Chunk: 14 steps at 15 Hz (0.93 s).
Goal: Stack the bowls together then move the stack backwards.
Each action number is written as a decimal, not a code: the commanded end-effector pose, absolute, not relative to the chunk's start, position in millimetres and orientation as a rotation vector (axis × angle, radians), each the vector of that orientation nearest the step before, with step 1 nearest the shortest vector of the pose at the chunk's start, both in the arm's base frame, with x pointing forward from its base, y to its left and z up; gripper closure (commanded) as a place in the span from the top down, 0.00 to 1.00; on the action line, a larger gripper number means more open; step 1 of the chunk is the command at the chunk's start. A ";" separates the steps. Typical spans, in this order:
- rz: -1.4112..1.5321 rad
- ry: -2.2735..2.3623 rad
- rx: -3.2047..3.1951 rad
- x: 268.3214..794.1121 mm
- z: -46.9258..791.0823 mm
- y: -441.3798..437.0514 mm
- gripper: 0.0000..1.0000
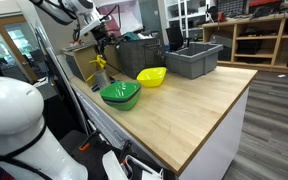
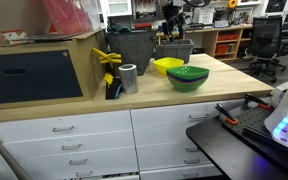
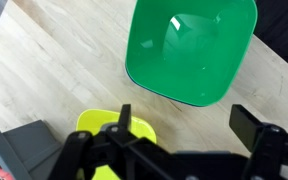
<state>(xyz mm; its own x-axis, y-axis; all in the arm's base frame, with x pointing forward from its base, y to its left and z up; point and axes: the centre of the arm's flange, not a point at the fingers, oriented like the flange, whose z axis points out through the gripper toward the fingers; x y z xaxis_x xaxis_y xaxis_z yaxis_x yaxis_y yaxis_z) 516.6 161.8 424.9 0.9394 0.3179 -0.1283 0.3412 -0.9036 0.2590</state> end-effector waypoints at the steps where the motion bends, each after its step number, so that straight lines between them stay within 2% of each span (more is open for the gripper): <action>1: -0.146 0.483 2.828 538.1 443.0 170.8 1.00; 14: -0.106 0.507 2.863 580.4 448.4 135.0 1.00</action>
<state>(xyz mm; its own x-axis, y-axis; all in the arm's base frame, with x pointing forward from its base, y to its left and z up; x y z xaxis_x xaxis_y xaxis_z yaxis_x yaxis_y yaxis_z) 560.1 146.3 454.6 0.9530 0.2825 -0.1095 0.3011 -0.9229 0.2400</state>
